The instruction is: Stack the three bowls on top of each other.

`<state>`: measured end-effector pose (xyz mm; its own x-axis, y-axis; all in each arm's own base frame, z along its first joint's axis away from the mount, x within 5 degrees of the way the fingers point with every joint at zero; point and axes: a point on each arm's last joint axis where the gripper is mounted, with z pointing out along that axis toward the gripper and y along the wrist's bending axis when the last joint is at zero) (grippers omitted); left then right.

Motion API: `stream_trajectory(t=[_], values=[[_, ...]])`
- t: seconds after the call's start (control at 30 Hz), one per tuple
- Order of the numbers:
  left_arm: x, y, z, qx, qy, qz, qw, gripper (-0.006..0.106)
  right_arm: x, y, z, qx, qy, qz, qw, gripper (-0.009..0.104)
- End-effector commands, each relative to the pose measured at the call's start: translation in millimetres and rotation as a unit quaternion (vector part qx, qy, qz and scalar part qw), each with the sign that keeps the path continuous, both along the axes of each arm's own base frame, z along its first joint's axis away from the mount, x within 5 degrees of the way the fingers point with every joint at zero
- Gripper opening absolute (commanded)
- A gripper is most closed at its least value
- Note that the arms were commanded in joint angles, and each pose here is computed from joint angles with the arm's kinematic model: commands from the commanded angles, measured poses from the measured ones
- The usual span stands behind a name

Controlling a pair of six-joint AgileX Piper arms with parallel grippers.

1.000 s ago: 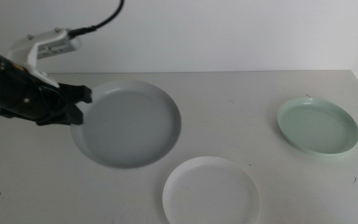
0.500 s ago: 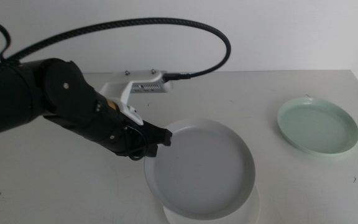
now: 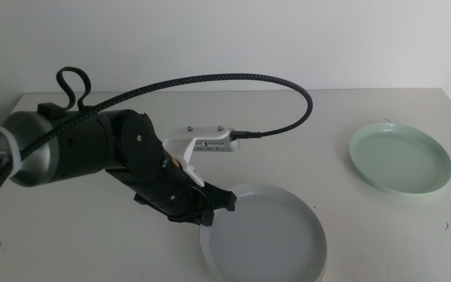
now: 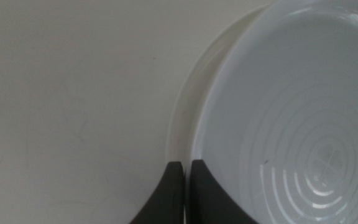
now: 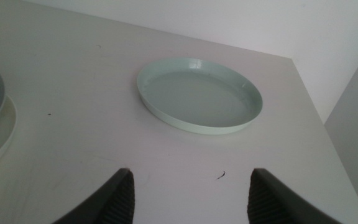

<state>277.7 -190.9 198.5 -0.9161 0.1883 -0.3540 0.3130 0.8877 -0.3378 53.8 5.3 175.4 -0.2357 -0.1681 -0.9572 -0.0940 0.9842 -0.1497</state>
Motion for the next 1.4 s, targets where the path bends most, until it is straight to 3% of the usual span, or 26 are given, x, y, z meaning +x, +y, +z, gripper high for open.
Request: stream_trajectory(t=[0.0,0.17,0.27,0.37,0.57,0.6,0.73,0.9,1.17,1.37], values=[[3.6,-3.7,16.4,-0.031,-0.027,0.017,0.999,0.0,-0.3,-1.7,9.8,-0.006,-0.052,-0.009,0.999,0.047],[4.8,-4.9,10.1,-0.029,-0.016,0.019,0.999,0.004,-0.3,-1.7,9.8,-0.006,-0.052,-0.009,0.999,0.047],[4.5,-5.0,9.9,-0.029,-0.015,0.019,0.999,0.014,-0.3,-1.7,9.8,-0.006,-0.052,-0.009,0.999,0.047],[4.1,-5.0,9.8,-0.028,-0.014,0.015,0.999,0.034,-0.3,-1.7,9.8,-0.006,-0.052,-0.009,0.999,0.047],[2.8,-3.5,18.2,-0.025,-0.036,-0.016,0.999,0.101,-0.3,-1.7,9.8,-0.006,-0.052,-0.009,0.999,0.047],[0.9,-3.1,23.8,-0.026,-0.043,-0.027,0.998,0.105,-0.3,-1.7,9.8,-0.006,-0.052,-0.009,0.999,0.047],[-10.6,1.4,64.5,-0.039,-0.08,-0.086,0.992,0.105,-0.3,-1.7,9.8,-0.006,-0.052,-0.009,0.999,0.047],[-35.9,39.5,131.6,-0.048,-0.12,-0.129,0.983,0.105,-0.3,-1.7,9.8,-0.006,-0.052,-0.009,0.999,0.047],[-104.4,100.8,219.8,-0.047,-0.267,-0.107,0.956,0.105,-0.3,-1.7,9.8,-0.006,-0.052,-0.009,0.999,0.047],[-154.7,119.8,248.4,-0.055,-0.349,-0.093,0.931,0.105,-0.3,-1.7,9.8,-0.006,-0.052,-0.009,0.999,0.047]])
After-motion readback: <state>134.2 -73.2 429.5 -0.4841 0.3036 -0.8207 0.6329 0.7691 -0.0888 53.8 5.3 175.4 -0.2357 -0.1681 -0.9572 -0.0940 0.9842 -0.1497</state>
